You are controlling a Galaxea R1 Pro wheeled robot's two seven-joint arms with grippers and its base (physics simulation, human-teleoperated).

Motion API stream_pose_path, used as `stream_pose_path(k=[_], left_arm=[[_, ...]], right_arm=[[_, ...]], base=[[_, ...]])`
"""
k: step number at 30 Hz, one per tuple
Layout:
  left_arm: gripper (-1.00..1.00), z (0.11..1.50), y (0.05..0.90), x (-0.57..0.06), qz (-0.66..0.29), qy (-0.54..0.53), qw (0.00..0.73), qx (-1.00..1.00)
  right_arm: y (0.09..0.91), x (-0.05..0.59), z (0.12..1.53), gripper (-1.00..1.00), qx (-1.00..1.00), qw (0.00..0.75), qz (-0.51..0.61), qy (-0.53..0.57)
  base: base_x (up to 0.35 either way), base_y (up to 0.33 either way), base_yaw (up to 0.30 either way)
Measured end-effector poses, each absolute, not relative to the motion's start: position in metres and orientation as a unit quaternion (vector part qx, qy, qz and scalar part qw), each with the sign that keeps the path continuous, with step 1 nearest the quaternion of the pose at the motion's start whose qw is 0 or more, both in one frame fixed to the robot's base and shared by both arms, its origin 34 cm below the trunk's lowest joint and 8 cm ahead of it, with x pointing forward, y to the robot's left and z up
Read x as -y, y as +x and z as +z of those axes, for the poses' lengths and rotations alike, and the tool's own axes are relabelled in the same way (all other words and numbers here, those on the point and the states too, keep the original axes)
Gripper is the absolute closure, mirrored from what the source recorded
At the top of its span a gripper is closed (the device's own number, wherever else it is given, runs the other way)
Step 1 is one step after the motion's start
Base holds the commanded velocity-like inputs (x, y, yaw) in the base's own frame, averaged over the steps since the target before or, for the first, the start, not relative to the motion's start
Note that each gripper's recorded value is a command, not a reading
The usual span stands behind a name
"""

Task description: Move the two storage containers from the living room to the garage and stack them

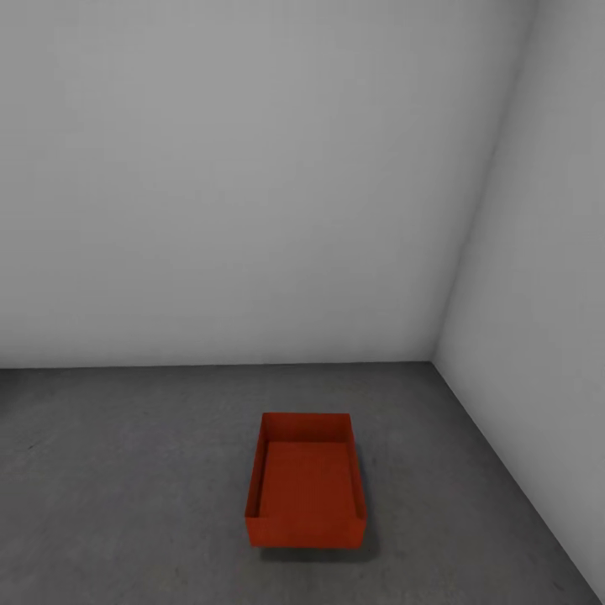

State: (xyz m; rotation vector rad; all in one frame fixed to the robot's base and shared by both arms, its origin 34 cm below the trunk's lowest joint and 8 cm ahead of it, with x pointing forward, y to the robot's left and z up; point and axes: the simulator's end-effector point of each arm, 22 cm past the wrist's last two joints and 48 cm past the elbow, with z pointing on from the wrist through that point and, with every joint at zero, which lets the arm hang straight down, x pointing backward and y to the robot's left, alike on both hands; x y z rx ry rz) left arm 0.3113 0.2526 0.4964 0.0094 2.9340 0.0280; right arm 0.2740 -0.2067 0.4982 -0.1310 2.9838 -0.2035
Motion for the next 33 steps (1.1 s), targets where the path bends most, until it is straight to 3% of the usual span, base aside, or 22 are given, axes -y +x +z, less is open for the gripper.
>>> stream_pose_path(k=[33], left_arm=[[-1.0,0.497,0.316,-0.255,0.011,0.008,0.111,-0.994]], right_arm=[[0.277,0.221,0.498,-1.0,-0.993,0.077,-0.077,-0.052]], base=[[0.0,0.0,0.0]])
